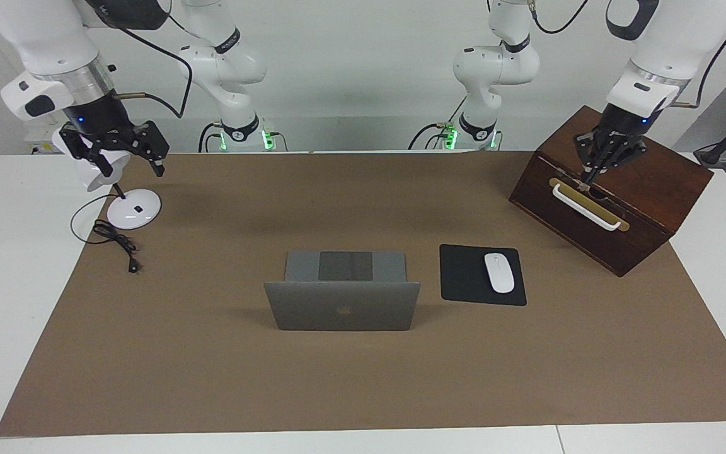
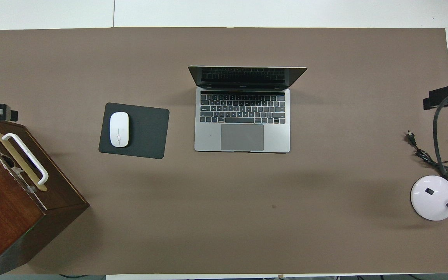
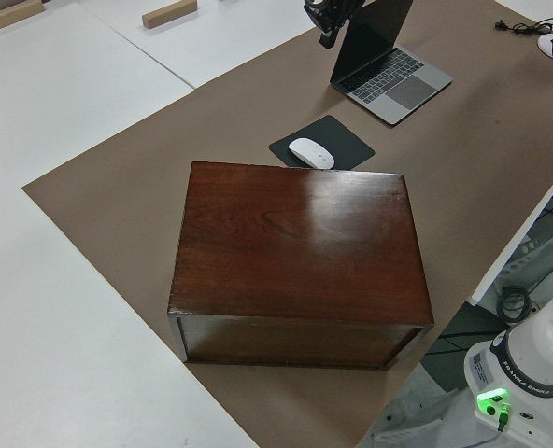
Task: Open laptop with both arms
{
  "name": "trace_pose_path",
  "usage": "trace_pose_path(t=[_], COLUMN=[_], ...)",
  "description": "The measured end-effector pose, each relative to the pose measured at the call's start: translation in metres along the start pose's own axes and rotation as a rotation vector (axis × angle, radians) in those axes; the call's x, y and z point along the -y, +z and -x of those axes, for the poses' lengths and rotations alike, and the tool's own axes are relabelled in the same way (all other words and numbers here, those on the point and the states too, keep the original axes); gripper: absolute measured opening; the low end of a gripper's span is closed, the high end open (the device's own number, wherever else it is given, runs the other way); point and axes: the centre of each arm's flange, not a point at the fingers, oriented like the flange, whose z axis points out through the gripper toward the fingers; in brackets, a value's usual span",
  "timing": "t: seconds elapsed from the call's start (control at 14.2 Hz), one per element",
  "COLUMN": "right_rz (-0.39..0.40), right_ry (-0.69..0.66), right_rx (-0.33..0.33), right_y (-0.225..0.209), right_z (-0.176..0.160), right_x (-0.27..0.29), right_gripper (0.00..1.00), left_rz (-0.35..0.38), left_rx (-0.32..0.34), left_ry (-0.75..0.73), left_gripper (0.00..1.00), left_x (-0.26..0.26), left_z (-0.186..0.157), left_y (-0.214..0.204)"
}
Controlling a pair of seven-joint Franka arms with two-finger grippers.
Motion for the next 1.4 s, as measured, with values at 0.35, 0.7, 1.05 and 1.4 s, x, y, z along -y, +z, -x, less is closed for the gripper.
trace_pose_path(t=[0.35, 0.7, 1.05, 1.4], right_rz=[0.002, 0.003, 0.004, 0.003], right_ry=[-0.015, -0.044, -0.048, -0.054], right_rx=[-0.02, -0.026, -0.04, -0.044], right_y=[0.002, 0.002, 0.004, 0.004], right_z=[-0.001, -0.002, -0.004, -0.005], right_x=[-0.01, -0.013, -0.013, -0.01], right_gripper=[1.0, 1.0, 1.0, 1.0], left_rz=[-0.016, -0.033, -0.027, -0.029], left_rx=[0.082, 0.121, 0.17, 0.17], left_ry=[-0.038, -0.049, -0.062, -0.071], left_gripper=[0.76, 1.0, 1.0, 1.0], left_x=[0.023, 0.031, 0.037, 0.03], left_z=[0.011, 0.017, 0.023, 0.022], left_y=[0.005, 0.007, 0.011, 0.012])
